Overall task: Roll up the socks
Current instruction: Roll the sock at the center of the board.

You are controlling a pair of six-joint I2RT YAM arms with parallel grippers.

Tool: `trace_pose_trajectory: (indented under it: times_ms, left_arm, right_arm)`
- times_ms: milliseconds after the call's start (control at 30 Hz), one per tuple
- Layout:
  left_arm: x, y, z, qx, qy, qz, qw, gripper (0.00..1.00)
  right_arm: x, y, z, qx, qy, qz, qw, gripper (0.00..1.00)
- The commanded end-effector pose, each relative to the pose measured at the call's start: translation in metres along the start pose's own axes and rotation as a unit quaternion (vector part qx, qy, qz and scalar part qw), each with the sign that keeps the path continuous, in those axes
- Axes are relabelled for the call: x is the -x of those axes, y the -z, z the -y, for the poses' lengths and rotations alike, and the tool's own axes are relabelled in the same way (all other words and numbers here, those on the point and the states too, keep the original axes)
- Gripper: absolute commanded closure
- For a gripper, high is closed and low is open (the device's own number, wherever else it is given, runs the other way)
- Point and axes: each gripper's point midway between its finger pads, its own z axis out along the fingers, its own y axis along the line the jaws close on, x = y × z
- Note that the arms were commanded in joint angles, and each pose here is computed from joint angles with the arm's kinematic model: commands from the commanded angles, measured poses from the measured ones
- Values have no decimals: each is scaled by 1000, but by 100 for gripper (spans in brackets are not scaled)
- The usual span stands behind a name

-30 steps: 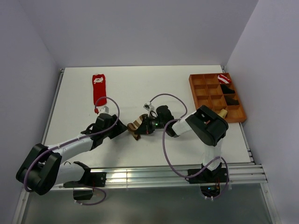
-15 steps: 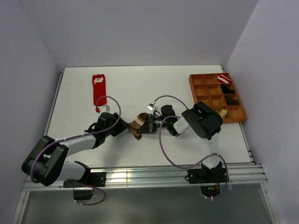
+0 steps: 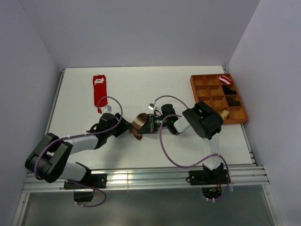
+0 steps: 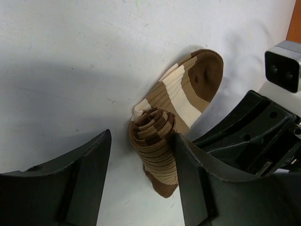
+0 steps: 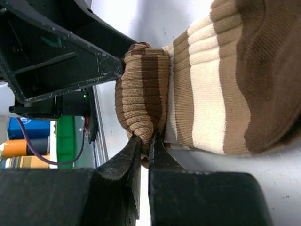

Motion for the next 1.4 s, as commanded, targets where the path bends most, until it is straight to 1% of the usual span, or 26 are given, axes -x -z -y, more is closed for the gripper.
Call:
trace_pose_trajectory:
  times_ms: [0,100,333,500,600,633,700,733,800,833,900,933,967,1000,1033,1100,1133,1167,1200,1233,1267,1300,1333,1367]
  left_arm:
    - [1,6,18,-42,7,3,999,39]
    - [2,6,14,-33,8,6,999,39]
    - [4,-4,9,-16,20,10,1000,45]
    - [-6,-13,-6,10,29,-5,1000,49]
    - [-12,-16,-17,30,35,-16,999,55]
    - [-9,-17,-23,42,35,-6,998,59]
    - [-14,-19,-31,59,35,-12,998,64]
    - [-15,-21,-35,68,34,-12,997,70]
    - [-16,-21,-41,79,31,-16,996,76]
    - [-17,-21,-43,85,29,-16,996,88]
    - [-20,-20,-50,99,23,-23,995,97]
    - [-20,-19,-53,107,20,-22,994,99]
    - [-19,-19,-54,111,16,-22,993,100]
    - [-19,-18,-56,122,5,-28,992,100]
    - [-17,-18,-57,130,-3,-26,991,100]
    - [-11,-19,-52,134,-24,-28,990,100]
    - [-12,-16,-56,148,-33,-35,988,100]
    - [-10,-16,-55,152,-41,-35,987,100]
    - [-5,-17,-49,149,-56,-34,987,100]
    - [-4,-16,-49,154,-65,-38,985,100]
    - [-5,-13,-53,168,-73,-47,982,100]
    - [-1,-14,-48,166,-86,-47,981,100]
    - [0,-14,-47,167,-93,-49,980,100]
    - [-1,-12,-50,175,-99,-57,978,100]
  right_arm:
    - [-16,-2,33,-56,-34,-18,998,100]
    - [-16,-2,34,-59,-35,-21,997,100]
    - [-17,-4,39,-74,-36,-37,996,100]
    - [-13,-3,41,-88,-31,-40,995,100]
    - [-11,-2,40,-96,-25,-41,994,98]
    - [-11,-1,41,-102,-22,-43,994,98]
    - [-8,-1,39,-111,-11,-39,993,96]
    - [-7,2,37,-118,-4,-41,992,95]
    - [-5,3,36,-129,12,-35,991,93]
    - [-4,5,35,-134,16,-32,990,88]
    - [5,10,30,-153,43,-13,987,81]
    - [6,13,30,-164,50,-9,985,76]
    - [13,18,21,-169,68,4,983,73]
    - [18,22,22,-194,88,16,977,70]
    - [27,26,11,-200,111,34,973,65]
    - [29,30,4,-223,152,45,962,61]
    - [44,40,-2,-256,177,79,947,59]
    - [47,46,-3,-282,197,95,934,58]
    - [50,51,-5,-324,237,113,909,54]
    - [57,55,-21,-333,264,136,895,52]
    - [56,55,-29,-340,282,141,886,51]
    - [47,48,-40,-340,308,131,879,50]
    - [51,50,-43,-356,319,142,867,49]
    - [54,47,-48,-361,330,145,860,47]
